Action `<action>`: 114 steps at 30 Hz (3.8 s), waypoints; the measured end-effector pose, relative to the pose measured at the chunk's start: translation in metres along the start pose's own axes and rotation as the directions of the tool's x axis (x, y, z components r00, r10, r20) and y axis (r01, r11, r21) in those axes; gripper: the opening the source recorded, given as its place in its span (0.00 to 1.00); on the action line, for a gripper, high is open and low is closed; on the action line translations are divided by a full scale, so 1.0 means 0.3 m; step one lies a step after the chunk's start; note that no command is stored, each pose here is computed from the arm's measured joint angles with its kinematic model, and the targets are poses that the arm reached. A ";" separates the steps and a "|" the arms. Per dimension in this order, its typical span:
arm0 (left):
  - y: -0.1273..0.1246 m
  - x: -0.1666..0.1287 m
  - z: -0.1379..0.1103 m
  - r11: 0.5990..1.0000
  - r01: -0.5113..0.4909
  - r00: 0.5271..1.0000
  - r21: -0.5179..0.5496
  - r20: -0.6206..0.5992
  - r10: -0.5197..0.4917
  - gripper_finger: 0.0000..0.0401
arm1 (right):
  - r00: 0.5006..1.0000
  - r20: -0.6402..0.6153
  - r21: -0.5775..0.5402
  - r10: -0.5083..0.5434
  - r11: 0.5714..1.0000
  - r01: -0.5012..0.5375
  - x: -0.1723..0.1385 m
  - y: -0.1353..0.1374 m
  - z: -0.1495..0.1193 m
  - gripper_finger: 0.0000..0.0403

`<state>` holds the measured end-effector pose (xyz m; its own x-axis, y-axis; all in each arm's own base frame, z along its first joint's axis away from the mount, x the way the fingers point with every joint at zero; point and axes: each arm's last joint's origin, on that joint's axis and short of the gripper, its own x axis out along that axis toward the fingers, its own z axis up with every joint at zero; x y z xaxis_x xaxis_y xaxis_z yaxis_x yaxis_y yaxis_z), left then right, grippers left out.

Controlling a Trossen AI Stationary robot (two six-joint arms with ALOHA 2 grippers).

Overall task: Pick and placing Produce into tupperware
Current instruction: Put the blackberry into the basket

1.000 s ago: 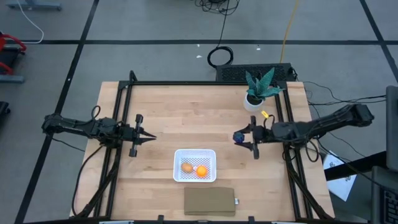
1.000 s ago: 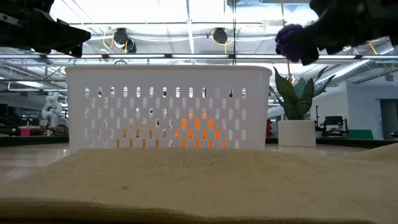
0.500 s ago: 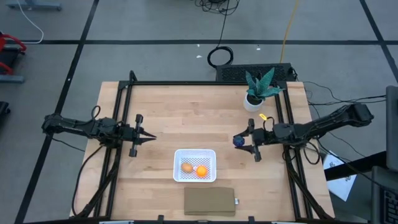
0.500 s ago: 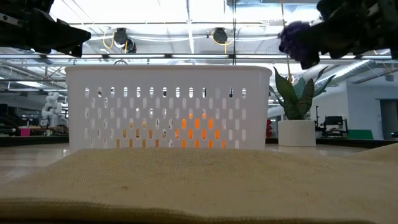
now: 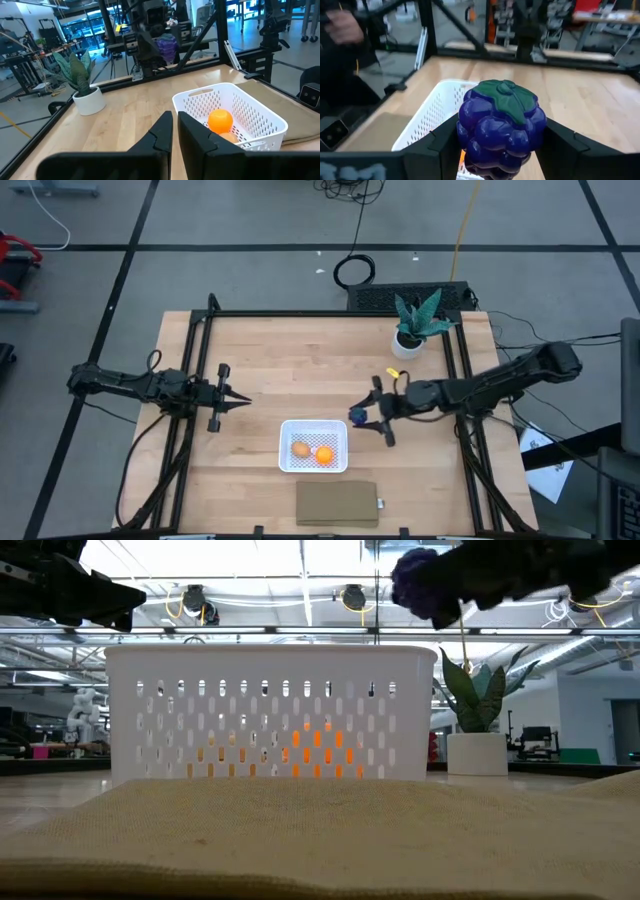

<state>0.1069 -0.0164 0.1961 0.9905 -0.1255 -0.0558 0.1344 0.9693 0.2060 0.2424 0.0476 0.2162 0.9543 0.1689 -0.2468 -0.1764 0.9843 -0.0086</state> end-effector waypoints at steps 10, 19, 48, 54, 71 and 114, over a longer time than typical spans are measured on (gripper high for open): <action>0.000 0.000 0.000 1.000 0.000 1.000 -0.004 0.000 0.000 0.08 | 0.994 -0.073 -0.023 0.076 0.997 -0.078 0.116 0.007 0.142 0.49; 0.000 0.000 0.000 1.000 0.000 1.000 -0.005 0.000 0.000 0.08 | 0.985 -0.135 -0.018 0.104 0.994 -0.108 0.192 0.005 0.190 0.49; 0.000 0.000 0.000 1.000 0.001 1.000 -0.005 0.000 -0.001 0.08 | 0.969 -0.184 0.002 0.162 0.986 -0.164 0.251 -0.008 0.286 0.49; 0.000 0.000 0.000 1.000 0.000 1.000 -0.005 0.000 0.000 0.08 | 0.970 -0.184 0.003 0.162 0.986 -0.164 0.252 -0.008 0.286 0.49; 0.000 0.000 0.000 1.000 0.000 1.000 -0.002 0.000 0.000 0.08 | 0.975 -0.175 0.034 0.139 0.990 -0.135 0.252 -0.036 0.289 0.49; 0.000 0.009 -0.007 1.000 -0.012 1.000 -0.006 -0.029 0.011 0.08 | 0.677 -0.716 0.193 0.170 0.980 -0.042 0.423 0.018 0.439 0.49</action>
<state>0.1093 -0.0163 0.1939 0.9908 -0.1083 -0.0813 0.1228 0.9719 0.2008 0.3943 0.0811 0.3126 0.4427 0.2448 -0.8626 -0.1663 0.9677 0.1893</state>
